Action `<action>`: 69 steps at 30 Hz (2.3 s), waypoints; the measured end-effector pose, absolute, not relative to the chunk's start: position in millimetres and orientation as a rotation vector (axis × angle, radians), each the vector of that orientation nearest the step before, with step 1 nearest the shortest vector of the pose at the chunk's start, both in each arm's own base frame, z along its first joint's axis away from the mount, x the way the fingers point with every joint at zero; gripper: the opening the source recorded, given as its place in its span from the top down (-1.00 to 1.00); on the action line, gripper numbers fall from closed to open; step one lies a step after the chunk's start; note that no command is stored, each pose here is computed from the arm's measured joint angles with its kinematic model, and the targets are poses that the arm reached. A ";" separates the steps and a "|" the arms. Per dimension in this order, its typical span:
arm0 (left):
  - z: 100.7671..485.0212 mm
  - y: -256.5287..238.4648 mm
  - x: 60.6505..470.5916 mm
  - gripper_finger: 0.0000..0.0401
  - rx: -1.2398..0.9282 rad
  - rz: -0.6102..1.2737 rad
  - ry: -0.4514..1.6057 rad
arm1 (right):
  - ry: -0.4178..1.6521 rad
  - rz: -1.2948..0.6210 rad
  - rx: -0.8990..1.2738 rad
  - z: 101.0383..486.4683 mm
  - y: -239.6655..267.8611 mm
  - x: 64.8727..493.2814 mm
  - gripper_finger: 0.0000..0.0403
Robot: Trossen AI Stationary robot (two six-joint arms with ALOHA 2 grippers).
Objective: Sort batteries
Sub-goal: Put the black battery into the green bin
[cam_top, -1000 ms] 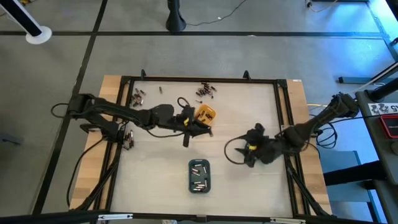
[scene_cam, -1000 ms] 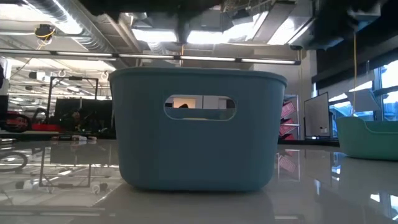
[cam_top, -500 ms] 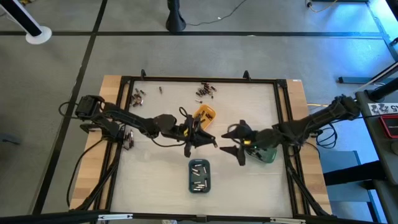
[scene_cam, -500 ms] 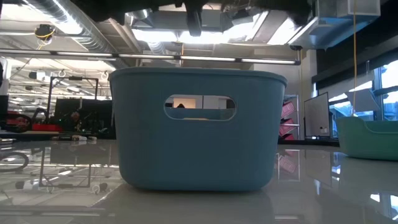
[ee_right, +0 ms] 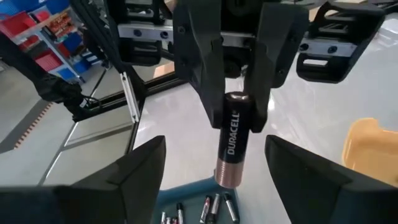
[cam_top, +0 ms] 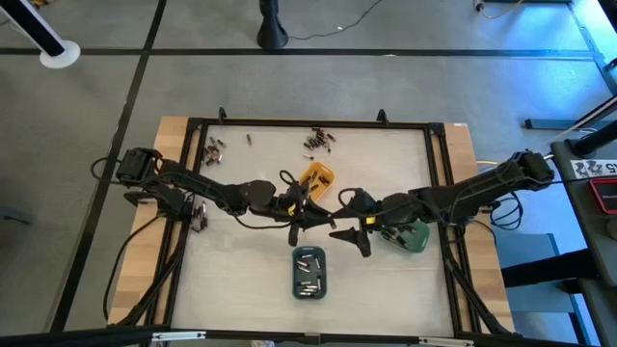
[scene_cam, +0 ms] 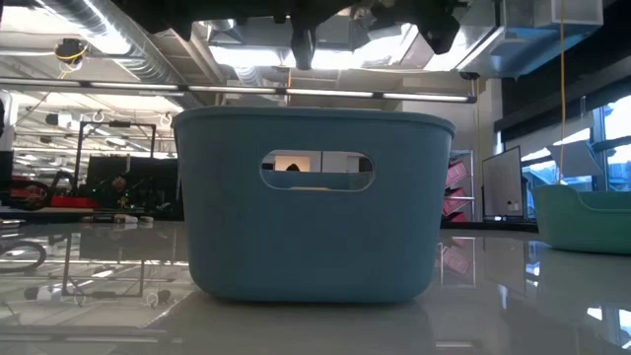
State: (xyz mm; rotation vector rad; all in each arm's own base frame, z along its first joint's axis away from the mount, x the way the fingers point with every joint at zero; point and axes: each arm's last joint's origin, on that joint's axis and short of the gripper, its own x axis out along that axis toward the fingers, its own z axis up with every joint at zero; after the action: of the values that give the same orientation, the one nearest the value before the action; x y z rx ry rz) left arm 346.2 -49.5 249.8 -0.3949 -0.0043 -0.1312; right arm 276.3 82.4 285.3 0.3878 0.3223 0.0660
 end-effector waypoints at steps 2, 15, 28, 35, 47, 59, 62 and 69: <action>250.1 -49.5 346.2 0.79 -0.394 -0.132 -0.007 | 0.325 0.065 0.386 285.0 82.3 276.2 -0.34; 249.9 -48.3 346.3 0.78 -0.391 -0.109 -0.010 | 0.332 0.030 0.377 281.1 82.2 278.7 0.36; 239.2 -51.2 345.4 0.46 -0.423 -0.091 0.106 | 0.385 0.010 0.335 271.9 82.9 281.6 0.76; 232.8 -43.1 343.6 0.17 -0.450 -0.051 0.198 | 0.521 -0.038 0.346 277.3 74.4 254.9 0.76; 216.8 -33.5 326.0 0.06 -0.489 0.042 0.507 | 1.177 -0.301 0.476 248.1 56.7 186.6 0.76; 208.7 -33.1 321.6 0.05 -0.513 0.077 0.597 | 1.400 -0.338 0.552 192.3 53.4 163.3 0.75; 206.3 -32.9 319.9 0.05 -0.515 0.088 0.626 | 1.405 -0.355 0.565 184.0 52.6 160.7 0.65; 199.9 -32.6 315.0 0.04 -0.534 0.123 0.706 | 1.405 -0.382 0.573 181.5 51.8 159.4 0.44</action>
State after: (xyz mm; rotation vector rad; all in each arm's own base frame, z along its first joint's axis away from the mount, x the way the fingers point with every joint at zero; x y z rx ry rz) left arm 315.0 -32.6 199.9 -0.5335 0.7059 0.1231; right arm 159.4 51.8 181.5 0.5734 1.4053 -0.3823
